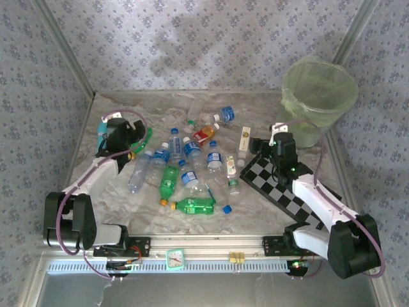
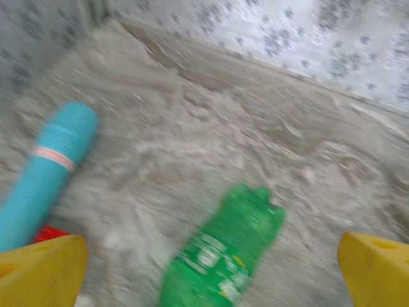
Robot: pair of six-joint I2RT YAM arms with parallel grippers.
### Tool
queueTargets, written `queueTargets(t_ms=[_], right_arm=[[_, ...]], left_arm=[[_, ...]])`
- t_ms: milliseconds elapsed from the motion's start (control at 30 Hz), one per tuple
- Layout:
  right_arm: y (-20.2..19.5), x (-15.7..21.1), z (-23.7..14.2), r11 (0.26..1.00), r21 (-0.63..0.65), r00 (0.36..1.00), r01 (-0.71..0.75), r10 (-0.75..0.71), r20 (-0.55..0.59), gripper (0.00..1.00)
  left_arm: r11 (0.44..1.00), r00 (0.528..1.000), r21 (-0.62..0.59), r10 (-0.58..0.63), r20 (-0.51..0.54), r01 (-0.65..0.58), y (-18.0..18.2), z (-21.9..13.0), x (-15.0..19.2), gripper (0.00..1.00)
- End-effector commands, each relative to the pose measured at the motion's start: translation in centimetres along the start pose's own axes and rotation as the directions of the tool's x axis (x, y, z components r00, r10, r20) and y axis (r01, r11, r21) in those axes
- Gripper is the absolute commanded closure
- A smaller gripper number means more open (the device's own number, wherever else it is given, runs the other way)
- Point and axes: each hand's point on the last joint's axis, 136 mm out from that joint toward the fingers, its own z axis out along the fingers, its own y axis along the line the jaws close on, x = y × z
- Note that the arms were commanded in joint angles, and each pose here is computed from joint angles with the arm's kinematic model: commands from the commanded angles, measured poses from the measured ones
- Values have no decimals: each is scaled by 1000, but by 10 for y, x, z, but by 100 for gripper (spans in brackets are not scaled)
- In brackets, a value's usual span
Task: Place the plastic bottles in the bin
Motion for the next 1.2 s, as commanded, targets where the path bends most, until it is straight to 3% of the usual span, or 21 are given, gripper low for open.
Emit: queueTargets(t_ms=[0,200,400,767,1000,1167], right_arm=[[16,23,3,993,23,978,-113,116,-175,0],[36,29,32,977,129,902,-173,209,-377,3],[34,33,69,951,273,874,-144,251,-415,3],[36,63,121,933,352,827,-73,254,-502,9],[34,77,137,924,379,811,-53,261,-524,17],[33,77,138,925,377,814,-41,250,-524,29]], left_arm=[[979,976,134,-130,-176,155,-32,-9,36,0],[952,965,244,-129,-228,185,-83,-21,45,1],[949,970,285,-63,-235,131,-107,-33,56,1],[948,947,281,-55,-317,149,-102,-43,97,1],[952,950,270,-57,-307,144,-99,-44,96,1],[954,956,267,-56,-290,136,-99,-45,91,1]])
